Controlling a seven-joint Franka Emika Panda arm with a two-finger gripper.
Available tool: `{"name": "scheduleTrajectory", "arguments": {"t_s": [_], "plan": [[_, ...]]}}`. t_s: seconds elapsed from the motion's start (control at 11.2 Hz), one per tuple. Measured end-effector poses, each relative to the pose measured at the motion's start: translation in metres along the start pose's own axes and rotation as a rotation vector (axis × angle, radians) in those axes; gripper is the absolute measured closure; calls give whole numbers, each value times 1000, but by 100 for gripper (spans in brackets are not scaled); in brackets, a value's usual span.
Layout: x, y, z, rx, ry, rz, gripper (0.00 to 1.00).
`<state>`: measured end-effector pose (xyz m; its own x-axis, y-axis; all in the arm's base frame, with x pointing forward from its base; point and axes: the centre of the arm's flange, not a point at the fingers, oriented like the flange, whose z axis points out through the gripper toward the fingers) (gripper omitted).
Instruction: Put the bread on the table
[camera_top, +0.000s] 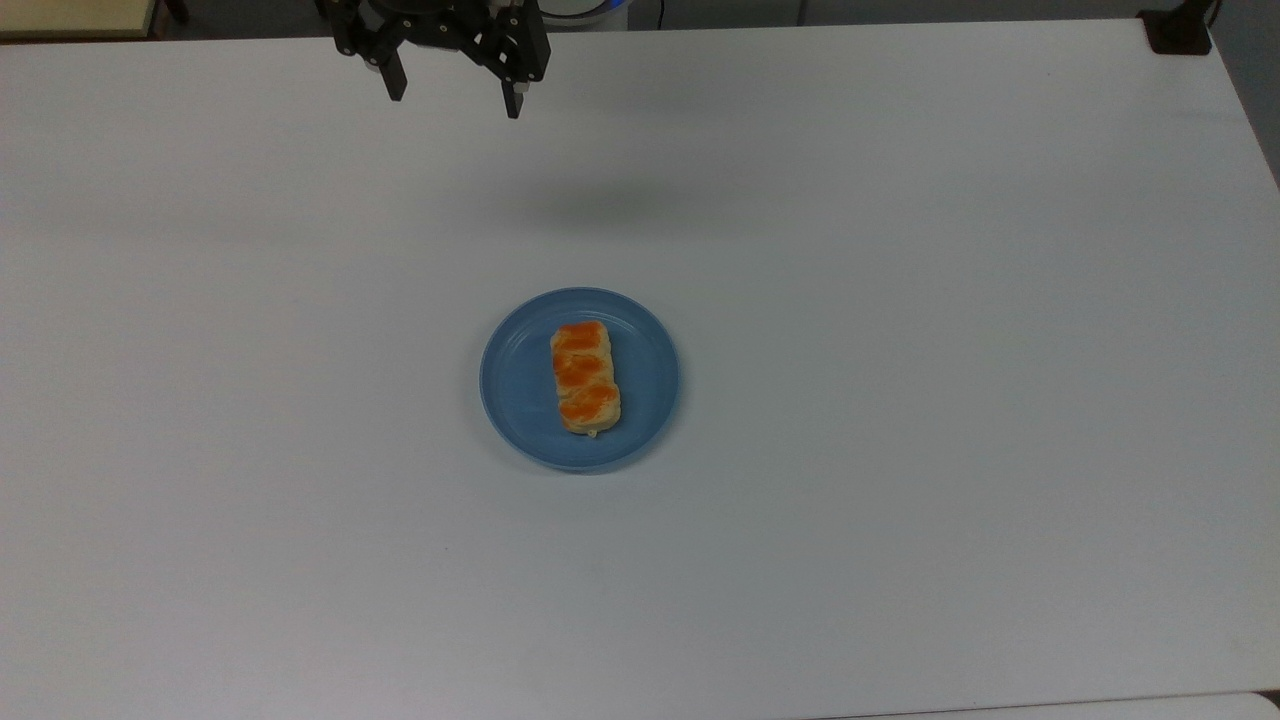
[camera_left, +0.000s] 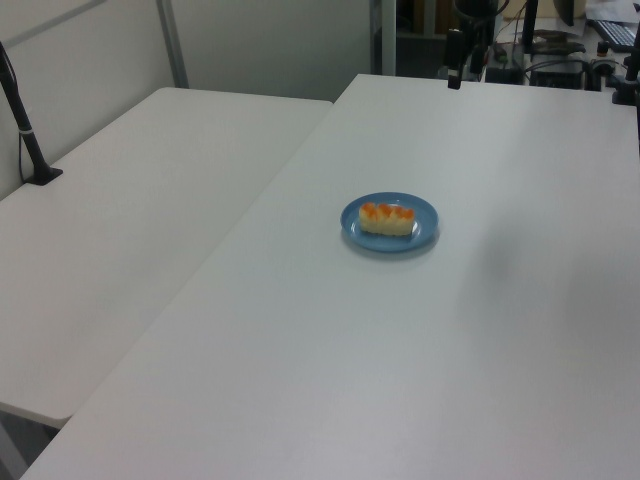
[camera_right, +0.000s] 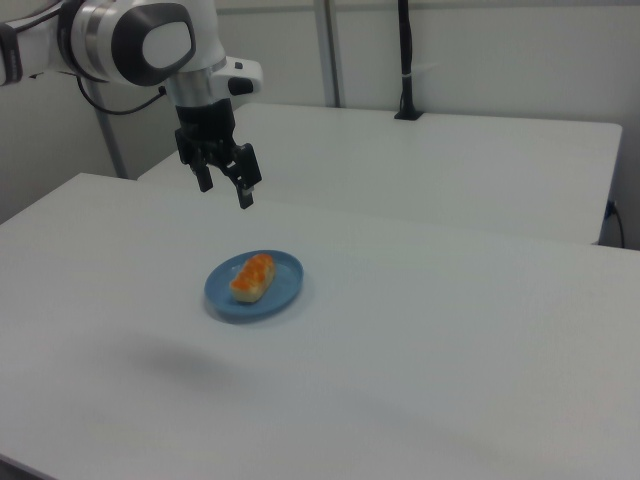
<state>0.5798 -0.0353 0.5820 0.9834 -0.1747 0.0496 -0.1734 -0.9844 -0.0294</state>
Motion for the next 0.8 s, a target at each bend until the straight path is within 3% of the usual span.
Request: {"name": "scheduleTrajectory", "arguments": {"t_s": [0.53, 0.8], "plan": [[18, -52, 44, 0, 4, -57, 0], [34, -103, 105, -9, 7, -109, 0]]}}
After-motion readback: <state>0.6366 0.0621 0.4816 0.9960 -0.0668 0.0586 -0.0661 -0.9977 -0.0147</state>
